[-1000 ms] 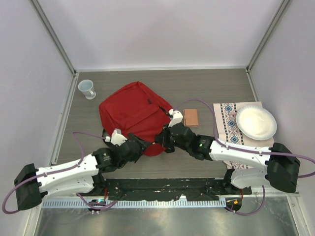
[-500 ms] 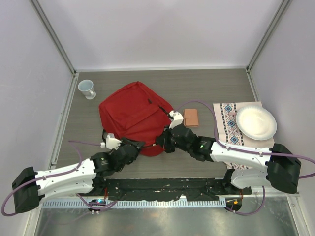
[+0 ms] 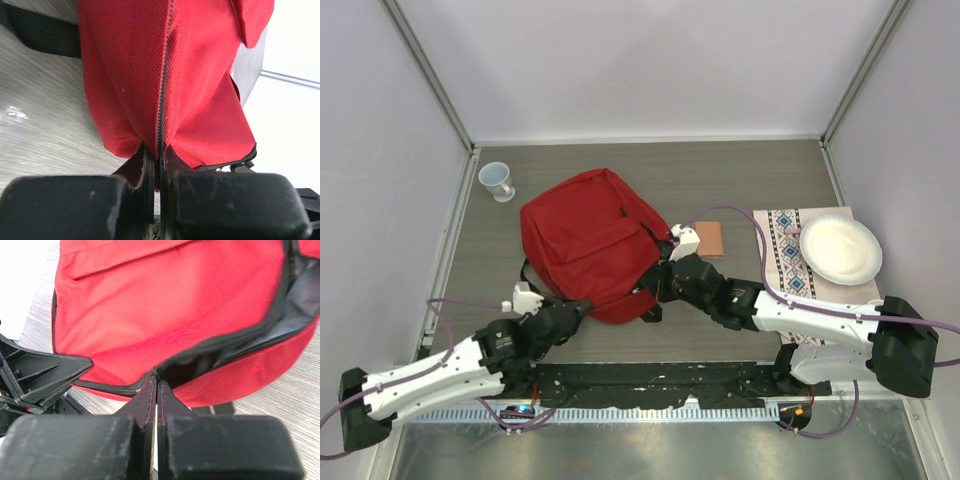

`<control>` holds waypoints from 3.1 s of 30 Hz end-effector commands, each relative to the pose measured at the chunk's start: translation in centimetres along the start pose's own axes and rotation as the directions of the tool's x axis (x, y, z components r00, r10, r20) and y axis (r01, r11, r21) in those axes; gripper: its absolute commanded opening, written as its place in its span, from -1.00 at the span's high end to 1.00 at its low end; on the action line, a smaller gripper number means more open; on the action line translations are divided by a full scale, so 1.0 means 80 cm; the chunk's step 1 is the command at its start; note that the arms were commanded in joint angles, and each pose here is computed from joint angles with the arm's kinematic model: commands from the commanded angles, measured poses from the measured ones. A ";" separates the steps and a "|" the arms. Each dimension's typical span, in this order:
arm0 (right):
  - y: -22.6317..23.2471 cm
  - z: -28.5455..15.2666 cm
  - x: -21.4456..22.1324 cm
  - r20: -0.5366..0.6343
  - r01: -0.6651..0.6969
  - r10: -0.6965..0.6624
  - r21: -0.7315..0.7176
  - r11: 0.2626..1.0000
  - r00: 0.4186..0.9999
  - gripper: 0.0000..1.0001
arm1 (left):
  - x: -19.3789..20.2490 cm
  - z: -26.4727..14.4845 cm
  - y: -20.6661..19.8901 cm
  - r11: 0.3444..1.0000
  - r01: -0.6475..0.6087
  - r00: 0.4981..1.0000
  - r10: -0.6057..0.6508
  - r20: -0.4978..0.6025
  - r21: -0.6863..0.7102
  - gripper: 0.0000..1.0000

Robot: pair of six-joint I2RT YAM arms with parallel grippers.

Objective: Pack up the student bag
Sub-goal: Zip the student bag at the center of the board.

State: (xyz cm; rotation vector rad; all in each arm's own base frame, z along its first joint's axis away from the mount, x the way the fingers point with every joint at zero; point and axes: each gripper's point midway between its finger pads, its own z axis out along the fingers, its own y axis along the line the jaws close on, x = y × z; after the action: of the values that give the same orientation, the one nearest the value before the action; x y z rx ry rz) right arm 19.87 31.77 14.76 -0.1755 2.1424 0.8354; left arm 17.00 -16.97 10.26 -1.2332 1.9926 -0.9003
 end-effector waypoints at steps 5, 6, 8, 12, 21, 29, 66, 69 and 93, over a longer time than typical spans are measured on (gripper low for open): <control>-0.021 -0.006 -0.037 0.114 -0.015 0.005 0.089 0.996 0.993 0.99 | -0.074 -0.032 0.069 0.990 -0.078 0.988 0.092 0.125 -0.115 1.00; -0.025 -0.006 -0.041 0.121 -0.018 0.006 0.095 0.995 0.993 0.99 | -0.083 -0.038 0.080 0.984 -0.104 0.983 0.124 0.133 -0.147 1.00; -0.032 -0.006 -0.044 0.129 -0.024 0.010 0.108 0.994 0.992 0.99 | -0.089 -0.047 0.076 0.982 -0.125 0.981 0.144 0.130 -0.142 1.00; -0.047 -0.006 -0.050 0.139 -0.026 0.006 0.140 0.990 0.990 0.98 | -0.098 -0.054 0.078 0.975 -0.147 0.974 0.172 0.145 -0.166 1.00; -0.067 -0.013 -0.043 0.112 -0.035 0.019 0.144 0.989 0.994 0.98 | -0.094 -0.055 0.051 0.959 -0.241 0.954 0.262 0.147 -0.147 0.33; -0.060 -0.014 -0.017 0.057 -0.051 0.047 0.070 0.996 0.997 0.99 | -0.064 -0.072 -0.061 0.823 -0.567 0.815 0.567 0.119 -0.032 -0.53; -0.049 -0.025 -0.056 0.153 -0.087 0.076 0.071 0.994 0.985 0.99 | 0.161 0.003 -0.065 0.088 -0.938 0.021 0.980 -0.200 0.334 -0.50; -0.048 -0.025 -0.056 0.149 -0.086 0.075 0.069 0.994 0.986 0.98 | 0.149 0.010 -0.059 0.087 -0.957 0.036 0.982 -0.186 0.276 -0.46; -0.057 -0.004 -0.072 0.162 -0.094 0.077 0.105 0.990 0.984 0.98 | 0.152 -0.006 0.012 0.164 -0.928 0.072 0.960 -0.271 0.335 1.00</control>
State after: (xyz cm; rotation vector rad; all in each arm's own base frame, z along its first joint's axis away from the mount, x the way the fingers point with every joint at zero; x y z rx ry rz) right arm 22.07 26.68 13.26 -0.0468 2.1636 0.7295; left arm 14.78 -28.19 9.06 0.5757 2.3355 -0.3689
